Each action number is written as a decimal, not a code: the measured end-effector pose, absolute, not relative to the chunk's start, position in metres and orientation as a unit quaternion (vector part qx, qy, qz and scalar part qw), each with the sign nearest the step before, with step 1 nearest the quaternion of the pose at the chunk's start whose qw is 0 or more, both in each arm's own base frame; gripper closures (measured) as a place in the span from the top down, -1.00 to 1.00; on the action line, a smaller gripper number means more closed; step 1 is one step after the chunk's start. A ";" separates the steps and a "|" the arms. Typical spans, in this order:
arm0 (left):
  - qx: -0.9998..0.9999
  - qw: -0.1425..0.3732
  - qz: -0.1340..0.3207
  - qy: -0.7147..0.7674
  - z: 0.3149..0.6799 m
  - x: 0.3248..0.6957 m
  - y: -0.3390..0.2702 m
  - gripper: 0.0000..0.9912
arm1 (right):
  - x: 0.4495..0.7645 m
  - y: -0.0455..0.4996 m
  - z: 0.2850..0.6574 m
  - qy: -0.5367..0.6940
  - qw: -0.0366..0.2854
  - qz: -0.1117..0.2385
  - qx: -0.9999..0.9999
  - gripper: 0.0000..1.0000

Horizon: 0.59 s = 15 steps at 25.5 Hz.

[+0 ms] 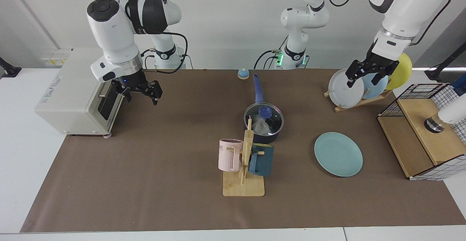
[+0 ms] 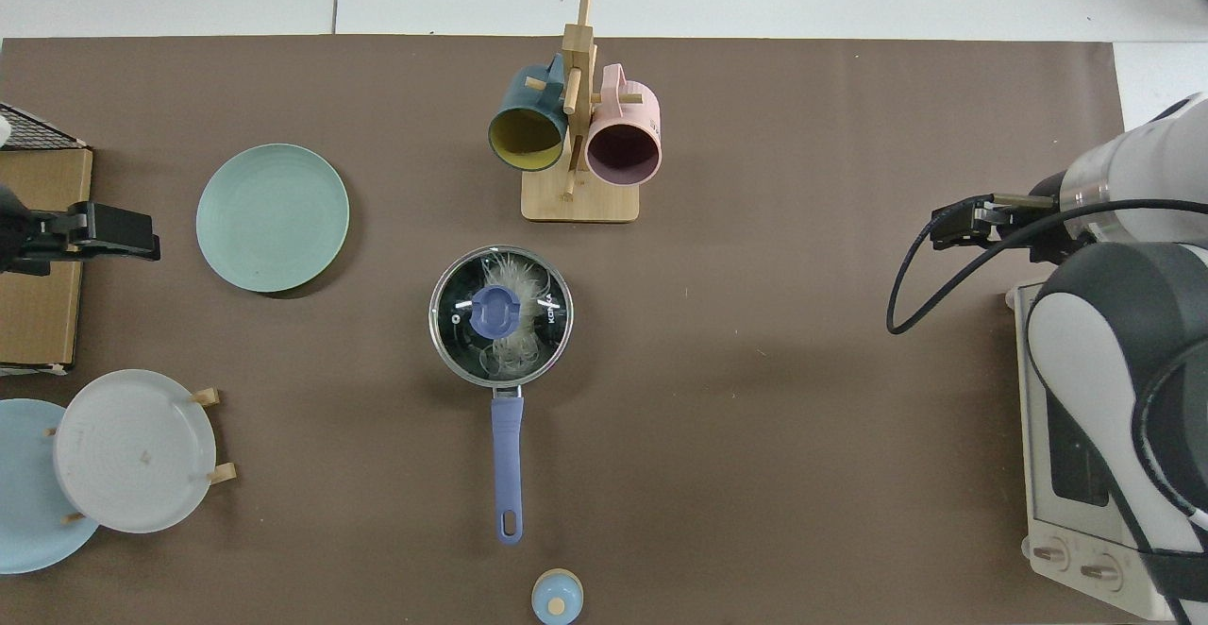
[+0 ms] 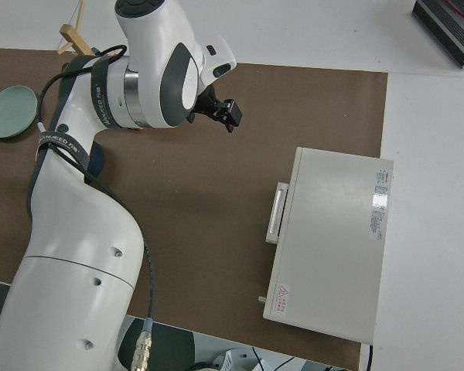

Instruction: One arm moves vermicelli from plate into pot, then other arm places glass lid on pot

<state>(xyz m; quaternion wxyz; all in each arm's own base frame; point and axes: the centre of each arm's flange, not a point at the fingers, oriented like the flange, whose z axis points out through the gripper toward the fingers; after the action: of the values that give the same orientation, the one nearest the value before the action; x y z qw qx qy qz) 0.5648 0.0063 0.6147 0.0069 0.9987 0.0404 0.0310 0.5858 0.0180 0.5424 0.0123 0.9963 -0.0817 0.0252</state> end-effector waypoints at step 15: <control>0.999 0.007 0.031 0.040 0.615 0.565 0.006 1.00 | 0.586 -0.004 0.541 -0.082 0.013 0.025 0.996 1.00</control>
<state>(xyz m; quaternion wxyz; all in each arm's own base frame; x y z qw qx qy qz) 0.5648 0.0063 0.6147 0.0069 0.9987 0.0403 0.0310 0.5857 -0.0044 0.5414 0.0129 0.9962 -0.0821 0.0251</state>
